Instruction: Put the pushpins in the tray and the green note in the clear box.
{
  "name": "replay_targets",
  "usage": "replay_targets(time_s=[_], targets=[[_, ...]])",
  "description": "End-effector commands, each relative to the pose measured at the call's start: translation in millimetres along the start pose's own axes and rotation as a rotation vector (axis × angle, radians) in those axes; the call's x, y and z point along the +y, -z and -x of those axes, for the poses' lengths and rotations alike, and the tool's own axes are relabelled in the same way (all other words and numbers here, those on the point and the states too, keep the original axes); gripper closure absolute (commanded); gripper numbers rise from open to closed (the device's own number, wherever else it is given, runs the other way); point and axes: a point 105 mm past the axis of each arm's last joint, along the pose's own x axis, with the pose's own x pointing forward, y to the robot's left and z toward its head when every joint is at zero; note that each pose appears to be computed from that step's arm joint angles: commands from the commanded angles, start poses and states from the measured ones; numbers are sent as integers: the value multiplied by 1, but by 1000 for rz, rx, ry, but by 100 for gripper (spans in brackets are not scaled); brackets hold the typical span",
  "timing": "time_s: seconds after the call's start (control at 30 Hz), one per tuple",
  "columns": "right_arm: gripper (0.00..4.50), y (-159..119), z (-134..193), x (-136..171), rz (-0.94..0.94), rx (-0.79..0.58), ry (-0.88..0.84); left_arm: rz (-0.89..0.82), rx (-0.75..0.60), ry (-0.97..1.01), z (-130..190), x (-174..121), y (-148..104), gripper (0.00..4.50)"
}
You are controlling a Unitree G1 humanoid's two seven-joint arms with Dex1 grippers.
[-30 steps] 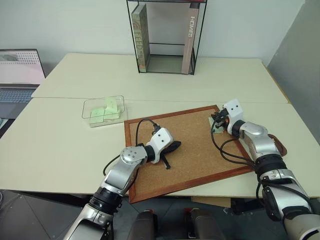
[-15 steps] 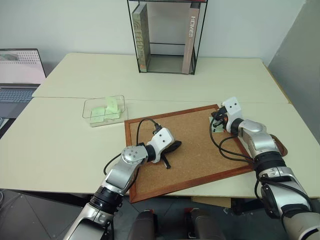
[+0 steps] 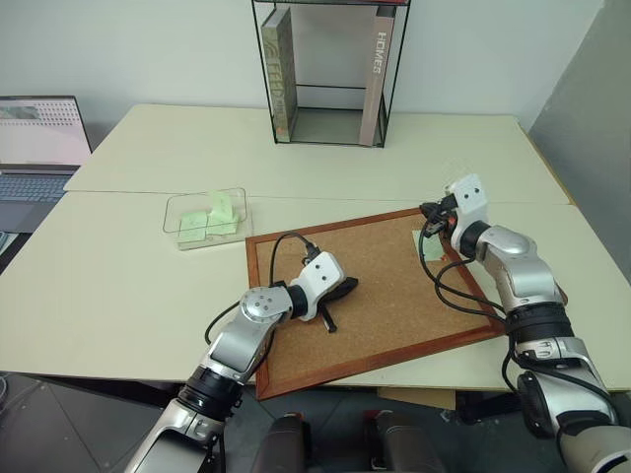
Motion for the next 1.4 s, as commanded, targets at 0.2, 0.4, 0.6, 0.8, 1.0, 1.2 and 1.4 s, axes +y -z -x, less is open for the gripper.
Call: replay_targets(time_s=[0.2, 0.4, 0.6, 0.8, 1.0, 1.2, 1.4], targets=[[450, -6, 67, -53, 16, -38, 211, -2, 76, 45, -3, -14, 22, 450], [450, 23, 125, -86, 47, 83, 395, -18, 74, 61, -3, -14, 21, 450], [450, 53, 149, -84, 28, 205, 417, -28, 73, 76, -5, -14, 20, 450], [450, 70, 156, -76, 2, 277, 396, -35, 72, 84, -6, -15, 20, 450], [362, 76, 157, -73, -13, 301, 395, -41, 75, 84, -6, -14, 21, 450], [231, 71, 156, -75, -19, 279, 400, -42, 79, 82, -5, -14, 22, 450], [94, 31, 148, -70, -71, 71, 340, -42, 80, 82, -6, -14, 23, 450]])
